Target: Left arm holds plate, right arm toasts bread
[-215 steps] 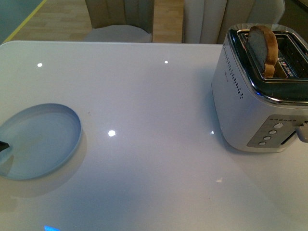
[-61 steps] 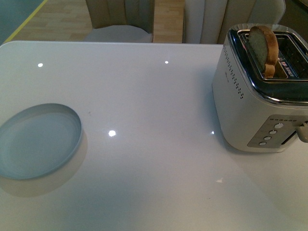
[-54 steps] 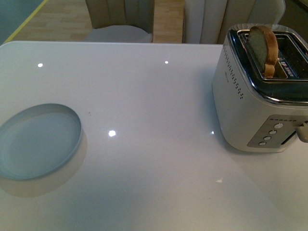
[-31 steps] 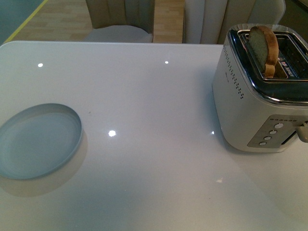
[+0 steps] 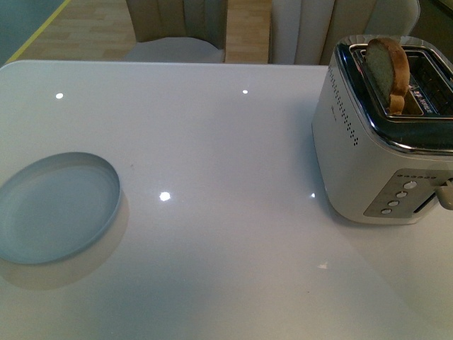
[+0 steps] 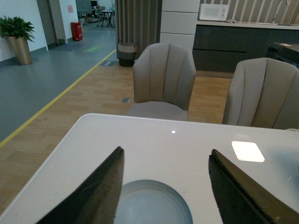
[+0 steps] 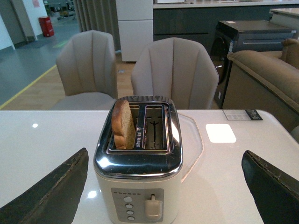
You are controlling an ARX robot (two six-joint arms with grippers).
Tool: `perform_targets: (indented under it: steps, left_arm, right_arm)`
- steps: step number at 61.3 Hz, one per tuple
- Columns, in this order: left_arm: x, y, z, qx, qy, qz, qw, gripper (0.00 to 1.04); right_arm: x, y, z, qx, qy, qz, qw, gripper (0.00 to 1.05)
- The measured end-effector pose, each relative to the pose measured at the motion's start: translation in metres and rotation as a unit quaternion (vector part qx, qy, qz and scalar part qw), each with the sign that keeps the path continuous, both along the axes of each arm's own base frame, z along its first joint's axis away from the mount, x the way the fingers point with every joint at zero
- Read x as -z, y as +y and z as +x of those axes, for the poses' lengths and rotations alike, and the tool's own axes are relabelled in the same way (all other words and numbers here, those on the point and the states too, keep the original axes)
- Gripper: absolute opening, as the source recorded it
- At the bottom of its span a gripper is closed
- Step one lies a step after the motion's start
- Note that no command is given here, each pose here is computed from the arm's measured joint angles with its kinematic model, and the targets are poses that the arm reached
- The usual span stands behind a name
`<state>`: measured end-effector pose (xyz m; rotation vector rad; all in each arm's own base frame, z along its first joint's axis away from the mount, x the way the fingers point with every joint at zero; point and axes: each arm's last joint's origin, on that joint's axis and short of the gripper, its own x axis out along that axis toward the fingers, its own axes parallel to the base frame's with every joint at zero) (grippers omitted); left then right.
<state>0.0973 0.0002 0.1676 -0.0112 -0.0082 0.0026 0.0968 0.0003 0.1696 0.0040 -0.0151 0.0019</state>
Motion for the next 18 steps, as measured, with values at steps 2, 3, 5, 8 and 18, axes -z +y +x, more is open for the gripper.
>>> perform_targets:
  steps: [2,3,5,8,18]
  left_arm:
    - [0.0,0.0,0.0,0.0,0.0,0.0,1.0,0.86]
    - [0.0,0.0,0.0,0.0,0.0,0.0,1.0,0.89]
    - [0.0,0.0,0.0,0.0,0.0,0.0,1.0,0.96]
    - [0.0,0.0,0.0,0.0,0.0,0.001,1.0,0.97]
    - [0.0,0.0,0.0,0.0,0.0,0.001,1.0,0.98]
  right_arm:
    - [0.0,0.0,0.0,0.0,0.0,0.0,1.0,0.96]
    - [0.0,0.0,0.0,0.0,0.0,0.0,1.0,0.96]
    - [0.0,0.0,0.0,0.0,0.0,0.0,1.0,0.96]
    - [0.0,0.0,0.0,0.0,0.0,0.0,1.0,0.96]
    - [0.0,0.0,0.0,0.0,0.0,0.0,1.0,0.96]
